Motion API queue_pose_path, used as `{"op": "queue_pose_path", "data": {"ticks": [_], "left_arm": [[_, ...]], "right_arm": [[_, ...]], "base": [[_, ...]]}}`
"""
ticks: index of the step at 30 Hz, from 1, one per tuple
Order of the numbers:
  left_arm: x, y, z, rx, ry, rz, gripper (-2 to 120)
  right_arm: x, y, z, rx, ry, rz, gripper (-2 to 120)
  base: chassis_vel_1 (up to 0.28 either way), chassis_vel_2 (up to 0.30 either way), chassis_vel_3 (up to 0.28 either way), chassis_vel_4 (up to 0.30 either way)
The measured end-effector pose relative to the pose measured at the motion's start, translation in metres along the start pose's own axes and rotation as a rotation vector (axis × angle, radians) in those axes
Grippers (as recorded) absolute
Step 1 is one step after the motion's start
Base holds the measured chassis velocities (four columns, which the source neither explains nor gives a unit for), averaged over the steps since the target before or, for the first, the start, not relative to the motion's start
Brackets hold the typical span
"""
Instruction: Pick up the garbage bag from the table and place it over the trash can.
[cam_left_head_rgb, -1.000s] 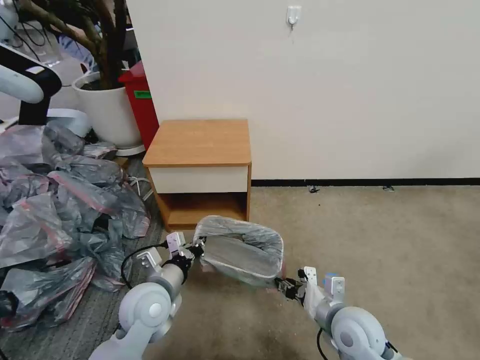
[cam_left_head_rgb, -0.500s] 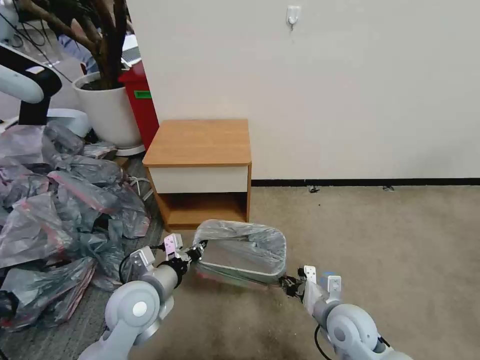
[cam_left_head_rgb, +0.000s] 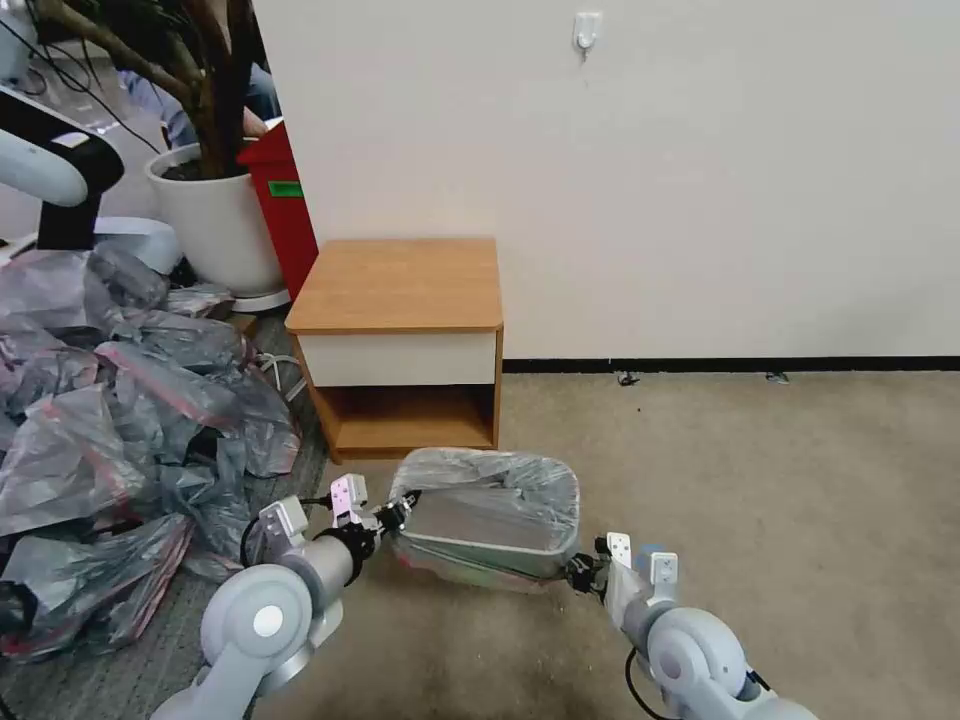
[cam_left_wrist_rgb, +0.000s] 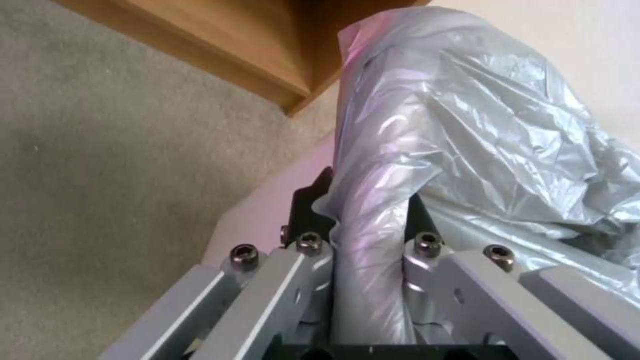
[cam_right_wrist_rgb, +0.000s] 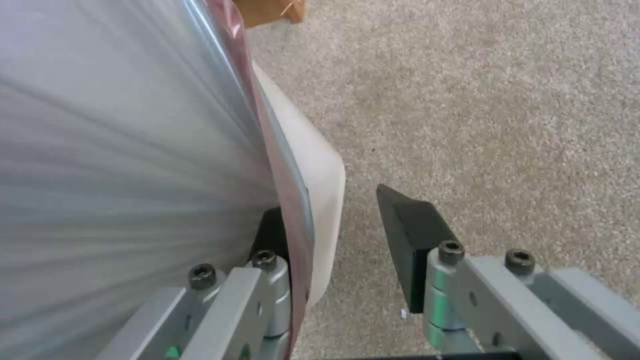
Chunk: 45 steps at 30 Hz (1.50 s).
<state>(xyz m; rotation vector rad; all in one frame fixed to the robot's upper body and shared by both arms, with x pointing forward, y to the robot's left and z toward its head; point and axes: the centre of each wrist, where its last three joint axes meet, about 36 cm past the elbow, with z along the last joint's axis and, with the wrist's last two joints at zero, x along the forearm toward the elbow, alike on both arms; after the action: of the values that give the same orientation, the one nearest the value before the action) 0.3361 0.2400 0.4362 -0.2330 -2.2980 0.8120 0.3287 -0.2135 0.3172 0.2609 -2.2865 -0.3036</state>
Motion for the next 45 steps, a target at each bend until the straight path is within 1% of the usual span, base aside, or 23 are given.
{"op": "queue_pose_path", "data": {"ticks": [4, 6, 11, 17, 23, 27, 33, 39, 44, 45], "left_arm": [[-0.004, 0.002, 0.0, -0.016, -0.007, -0.017, 8], [-0.008, 0.005, 0.002, -0.039, -0.02, -0.04, 7], [-0.013, 0.01, 0.005, -0.054, -0.032, -0.068, 7], [-0.015, 0.011, 0.004, -0.055, -0.037, -0.071, 7], [-0.015, 0.013, 0.0, -0.059, -0.042, -0.076, 7], [-0.016, 0.015, 0.001, -0.06, -0.039, -0.081, 7], [-0.018, 0.017, -0.001, -0.067, -0.039, -0.089, 7], [-0.017, 0.021, -0.004, -0.073, -0.046, -0.1, 7], [-0.019, 0.024, -0.01, -0.08, -0.076, -0.111, 7], [-0.02, 0.025, -0.012, -0.088, -0.091, -0.114, 7]], "right_arm": [[0.002, 0.0, -0.001, 0.002, -0.005, 0.001, 28], [0.004, 0.0, -0.002, 0.0, -0.014, -0.001, 30], [0.01, 0.001, -0.006, 0.0, -0.034, -0.003, 30], [0.013, 0.0, -0.009, -0.004, -0.044, -0.002, 32], [0.018, -0.002, -0.01, -0.043, -0.048, -0.01, 32], [0.023, 0.0, -0.011, -0.071, -0.05, -0.028, 32], [0.03, 0.003, -0.024, -0.124, -0.07, -0.058, 34], [0.034, 0.0, -0.028, -0.127, -0.081, -0.055, 34], [0.044, -0.003, -0.032, -0.12, -0.102, -0.041, 34], [0.05, -0.002, -0.037, -0.118, -0.124, -0.032, 34]], "base": [[0.0, 0.0, 0.0, 0.0], [0.0, 0.0, 0.0, 0.0], [0.0, 0.0, 0.0, 0.0], [0.0, 0.0, 0.0, 0.0], [0.0, 0.0, 0.0, 0.0], [0.0, 0.0, 0.0, 0.0], [0.0, 0.0, 0.0, 0.0], [0.0, 0.0, 0.0, 0.0], [0.0, 0.0, 0.0, 0.0], [0.0, 0.0, 0.0, 0.0]]}}
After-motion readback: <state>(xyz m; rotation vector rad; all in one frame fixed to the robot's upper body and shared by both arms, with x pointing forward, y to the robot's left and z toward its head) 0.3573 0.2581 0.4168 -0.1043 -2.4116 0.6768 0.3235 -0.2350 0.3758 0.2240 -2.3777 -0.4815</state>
